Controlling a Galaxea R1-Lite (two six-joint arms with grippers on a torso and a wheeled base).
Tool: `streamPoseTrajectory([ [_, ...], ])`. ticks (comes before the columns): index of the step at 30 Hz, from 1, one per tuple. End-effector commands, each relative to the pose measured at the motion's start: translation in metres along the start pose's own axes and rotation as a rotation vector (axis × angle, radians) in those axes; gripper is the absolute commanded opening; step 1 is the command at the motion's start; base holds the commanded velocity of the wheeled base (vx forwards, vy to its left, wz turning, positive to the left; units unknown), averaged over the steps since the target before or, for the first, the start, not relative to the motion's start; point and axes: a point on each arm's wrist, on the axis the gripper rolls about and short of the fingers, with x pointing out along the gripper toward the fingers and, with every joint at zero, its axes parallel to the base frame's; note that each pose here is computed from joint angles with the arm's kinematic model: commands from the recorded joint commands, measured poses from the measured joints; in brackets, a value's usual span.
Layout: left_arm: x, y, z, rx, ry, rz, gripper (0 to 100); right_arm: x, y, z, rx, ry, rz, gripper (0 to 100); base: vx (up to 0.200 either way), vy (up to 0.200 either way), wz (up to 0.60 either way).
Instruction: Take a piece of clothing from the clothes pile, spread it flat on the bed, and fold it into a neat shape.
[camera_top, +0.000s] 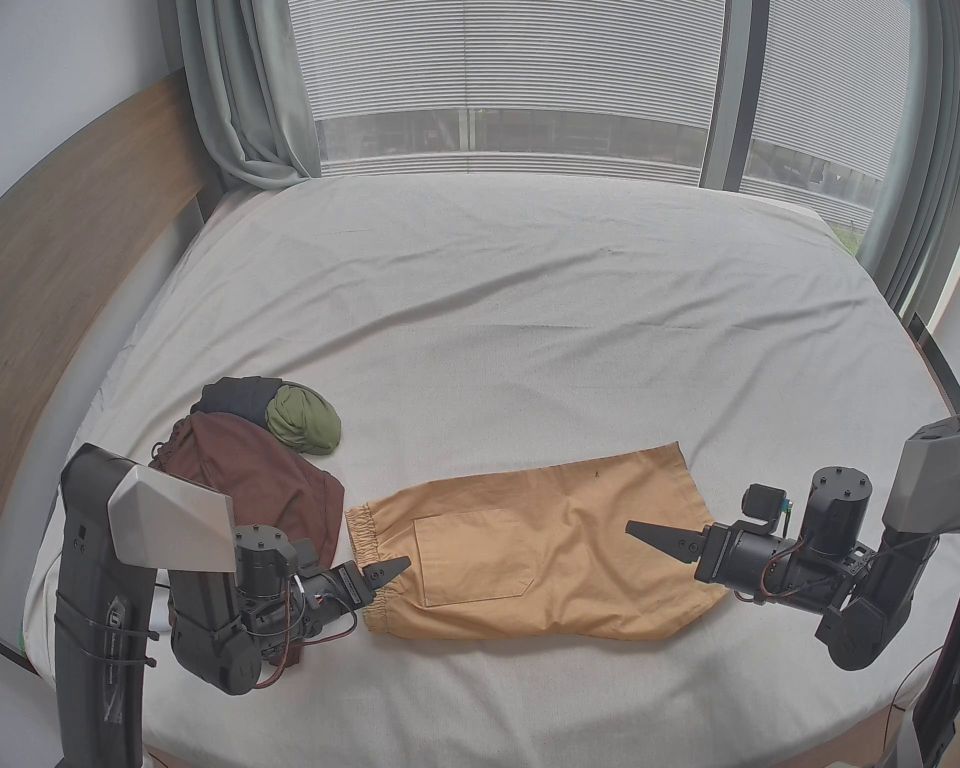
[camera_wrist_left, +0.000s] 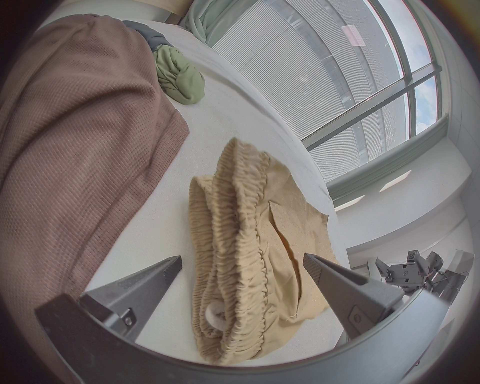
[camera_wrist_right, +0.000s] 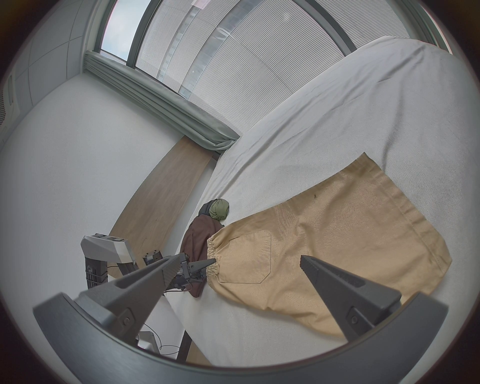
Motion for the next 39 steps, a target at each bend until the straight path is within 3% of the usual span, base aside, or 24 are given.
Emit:
streamPoseTrajectory([
  [1, 0.005, 0.000, -0.004, 0.003, 0.010, -0.005, 100, 0.000, 0.000, 0.000, 0.001, 0.001, -0.001, 100, 0.000, 0.000, 0.00],
  [21, 0.020, -0.004, -0.005, 0.021, 0.001, -0.039, 100, 0.001, 0.000, 0.000, 0.000, 0.002, 0.003, 100, 0.000, 0.000, 0.00],
  [22, 0.020, -0.004, -0.006, 0.020, 0.002, -0.038, 0, 0.001, 0.000, 0.000, 0.000, 0.002, 0.003, 100, 0.000, 0.000, 0.00],
  [33, 0.016, -0.001, 0.004, -0.031, -0.023, -0.039, 0, 0.004, -0.009, -0.002, 0.013, 0.009, -0.020, 100, 0.000, 0.000, 0.00],
  [39, 0.005, -0.016, 0.010, -0.056, -0.020, -0.080, 0, 0.004, -0.016, 0.000, 0.020, -0.002, -0.039, 100, 0.000, 0.000, 0.00],
])
